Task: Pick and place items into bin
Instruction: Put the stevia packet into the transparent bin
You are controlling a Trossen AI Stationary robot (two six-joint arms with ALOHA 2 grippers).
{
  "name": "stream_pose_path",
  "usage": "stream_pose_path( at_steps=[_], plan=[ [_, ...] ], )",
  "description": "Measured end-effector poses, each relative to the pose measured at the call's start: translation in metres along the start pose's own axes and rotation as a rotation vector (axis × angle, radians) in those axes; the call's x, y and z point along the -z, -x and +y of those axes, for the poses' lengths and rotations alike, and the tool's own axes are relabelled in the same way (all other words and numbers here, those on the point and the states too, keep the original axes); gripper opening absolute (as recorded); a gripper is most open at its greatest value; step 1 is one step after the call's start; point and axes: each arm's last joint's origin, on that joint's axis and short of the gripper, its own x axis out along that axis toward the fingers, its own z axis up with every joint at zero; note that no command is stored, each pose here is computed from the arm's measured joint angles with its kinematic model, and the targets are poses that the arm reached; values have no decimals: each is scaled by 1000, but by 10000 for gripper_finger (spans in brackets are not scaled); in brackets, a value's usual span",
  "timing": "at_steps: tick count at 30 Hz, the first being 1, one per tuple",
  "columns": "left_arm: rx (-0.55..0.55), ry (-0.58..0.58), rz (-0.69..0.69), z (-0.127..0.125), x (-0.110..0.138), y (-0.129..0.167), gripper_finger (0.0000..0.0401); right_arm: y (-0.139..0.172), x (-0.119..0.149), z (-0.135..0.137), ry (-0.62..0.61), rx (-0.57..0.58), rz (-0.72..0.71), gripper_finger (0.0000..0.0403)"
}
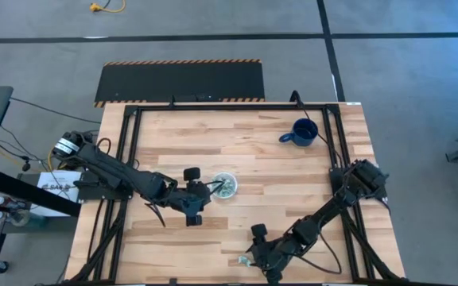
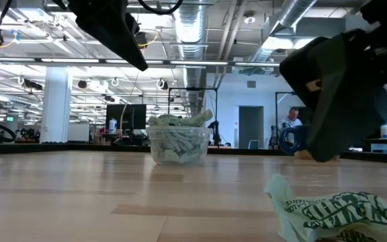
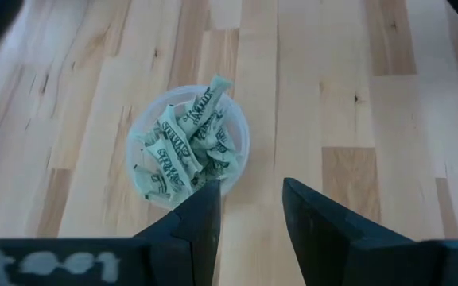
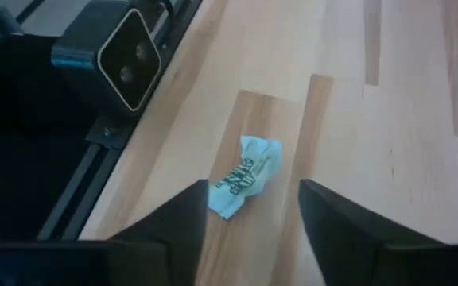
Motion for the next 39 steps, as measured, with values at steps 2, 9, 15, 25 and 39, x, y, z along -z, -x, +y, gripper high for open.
stream_pose_path(
  at_steps=[2,9,15,25,39],
  plan=[
    [0,1,-3,0,0,0,127,0,-1,0,-2,-3,-10,215],
    [0,1,-3,0,0,0,127,0,-3,-2,-10,-4,-22,249],
    [-2,4,-4,0,0,0,127,0,-6,-1,-18,-14,-58,239],
    [-3,5,-3,0,0,0,127,-27,-5,-2,-13,-69,20,228],
    [-3,8,-3,0,0,0,127,-27,2,-14,-89,-36,143,185]
  ],
)
